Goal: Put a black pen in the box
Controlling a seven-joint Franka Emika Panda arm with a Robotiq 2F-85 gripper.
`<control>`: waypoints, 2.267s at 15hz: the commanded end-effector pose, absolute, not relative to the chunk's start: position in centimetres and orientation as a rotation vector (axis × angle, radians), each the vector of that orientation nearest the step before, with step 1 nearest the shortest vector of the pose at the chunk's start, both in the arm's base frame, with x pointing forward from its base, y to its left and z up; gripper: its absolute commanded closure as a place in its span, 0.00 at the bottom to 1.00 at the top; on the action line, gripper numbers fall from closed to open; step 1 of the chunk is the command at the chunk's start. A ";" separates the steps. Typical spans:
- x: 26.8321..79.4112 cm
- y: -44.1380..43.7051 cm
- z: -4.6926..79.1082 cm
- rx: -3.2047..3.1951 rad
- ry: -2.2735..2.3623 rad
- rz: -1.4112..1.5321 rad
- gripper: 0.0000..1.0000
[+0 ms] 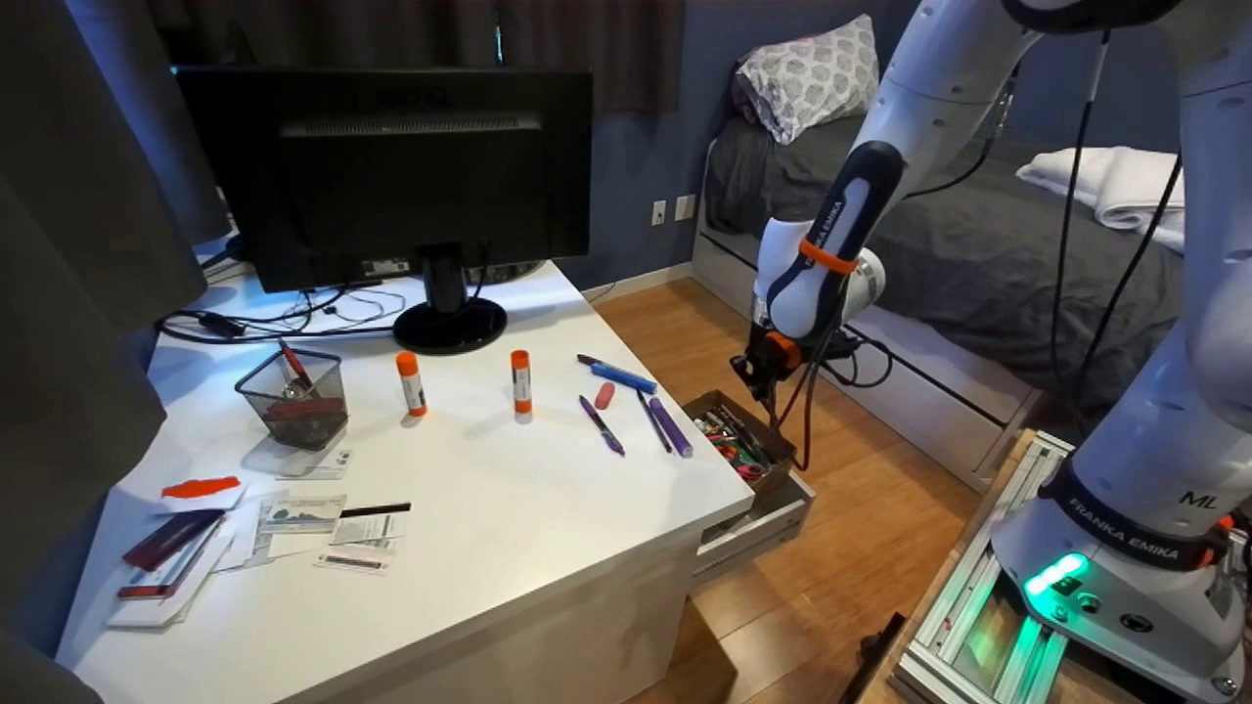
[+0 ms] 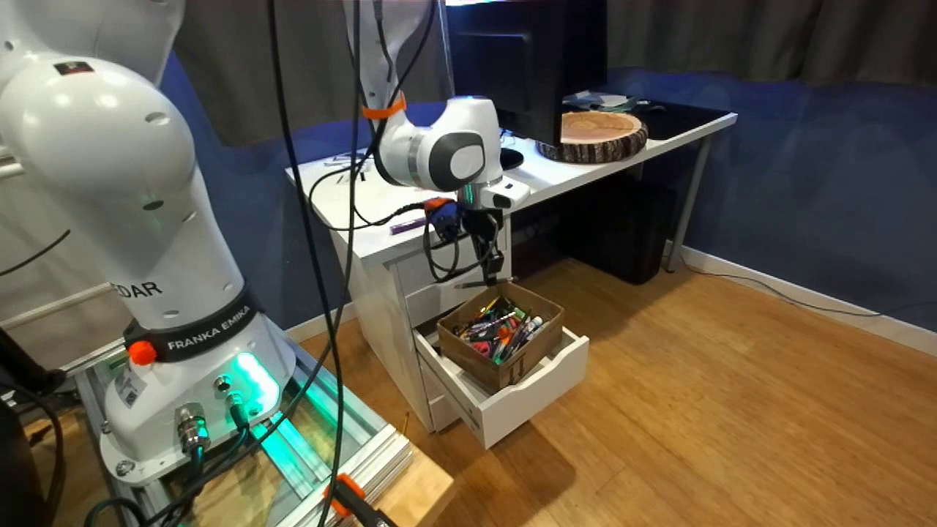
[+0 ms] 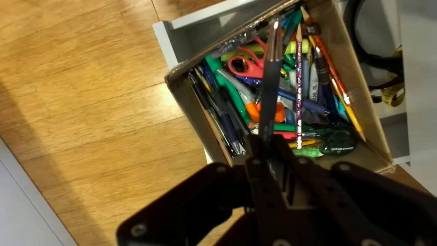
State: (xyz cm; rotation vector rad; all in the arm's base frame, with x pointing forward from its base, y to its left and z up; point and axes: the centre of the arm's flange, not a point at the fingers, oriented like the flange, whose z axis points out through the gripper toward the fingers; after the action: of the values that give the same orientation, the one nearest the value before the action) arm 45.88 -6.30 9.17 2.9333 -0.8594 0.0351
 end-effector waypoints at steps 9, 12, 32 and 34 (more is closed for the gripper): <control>48.1 -4.5 -1.0 2.900 -0.945 0.140 0.97; 48.0 -4.0 -3.1 2.897 -0.935 0.153 0.97; 49.5 -1.3 0.3 3.038 -0.730 0.185 0.23; 49.6 -1.1 3.4 3.052 -0.713 0.198 0.08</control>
State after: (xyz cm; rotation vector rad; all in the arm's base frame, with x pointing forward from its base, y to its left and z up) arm 50.45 -1.29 -2.24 3.0130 -0.7244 0.2317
